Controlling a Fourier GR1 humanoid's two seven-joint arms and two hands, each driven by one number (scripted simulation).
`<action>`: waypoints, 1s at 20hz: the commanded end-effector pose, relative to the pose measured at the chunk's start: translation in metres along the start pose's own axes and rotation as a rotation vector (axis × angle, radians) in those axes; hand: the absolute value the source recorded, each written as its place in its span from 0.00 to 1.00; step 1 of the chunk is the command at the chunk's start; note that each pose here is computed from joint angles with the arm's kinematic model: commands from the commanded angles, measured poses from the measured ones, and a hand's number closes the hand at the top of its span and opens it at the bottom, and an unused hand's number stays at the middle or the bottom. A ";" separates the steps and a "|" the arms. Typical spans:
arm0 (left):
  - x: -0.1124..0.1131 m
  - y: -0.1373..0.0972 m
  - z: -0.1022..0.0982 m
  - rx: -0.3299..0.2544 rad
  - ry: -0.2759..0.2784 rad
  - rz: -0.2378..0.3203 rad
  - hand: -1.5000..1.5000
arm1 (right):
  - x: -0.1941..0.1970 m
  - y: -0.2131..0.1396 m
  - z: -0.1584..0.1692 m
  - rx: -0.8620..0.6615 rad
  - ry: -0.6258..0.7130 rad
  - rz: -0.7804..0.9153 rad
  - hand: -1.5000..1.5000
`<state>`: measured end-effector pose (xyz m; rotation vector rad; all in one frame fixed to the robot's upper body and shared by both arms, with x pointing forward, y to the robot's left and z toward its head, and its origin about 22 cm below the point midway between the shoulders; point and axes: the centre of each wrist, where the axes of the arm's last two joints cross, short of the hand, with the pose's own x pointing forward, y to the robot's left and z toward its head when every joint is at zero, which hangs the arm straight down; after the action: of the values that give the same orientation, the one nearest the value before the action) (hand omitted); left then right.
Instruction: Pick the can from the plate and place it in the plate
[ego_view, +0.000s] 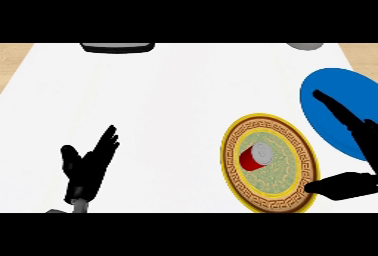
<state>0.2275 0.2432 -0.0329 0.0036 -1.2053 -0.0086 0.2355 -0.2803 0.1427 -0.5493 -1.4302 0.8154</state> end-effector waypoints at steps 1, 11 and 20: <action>0.008 -0.002 -0.007 0.010 0.004 0.004 0.50 | 0.018 0.030 -0.009 0.020 0.032 0.059 0.00; 0.002 -0.014 0.008 0.002 0.025 0.012 0.50 | 0.013 0.069 -0.016 0.137 0.111 0.035 0.00; 0.002 0.011 -0.010 0.007 0.026 0.007 0.50 | 0.023 0.097 -0.020 0.123 0.127 0.121 0.00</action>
<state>0.2320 0.2377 -0.0314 0.0045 -1.1949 -0.0016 0.2413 -0.2054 0.0884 -0.5419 -1.2590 0.9160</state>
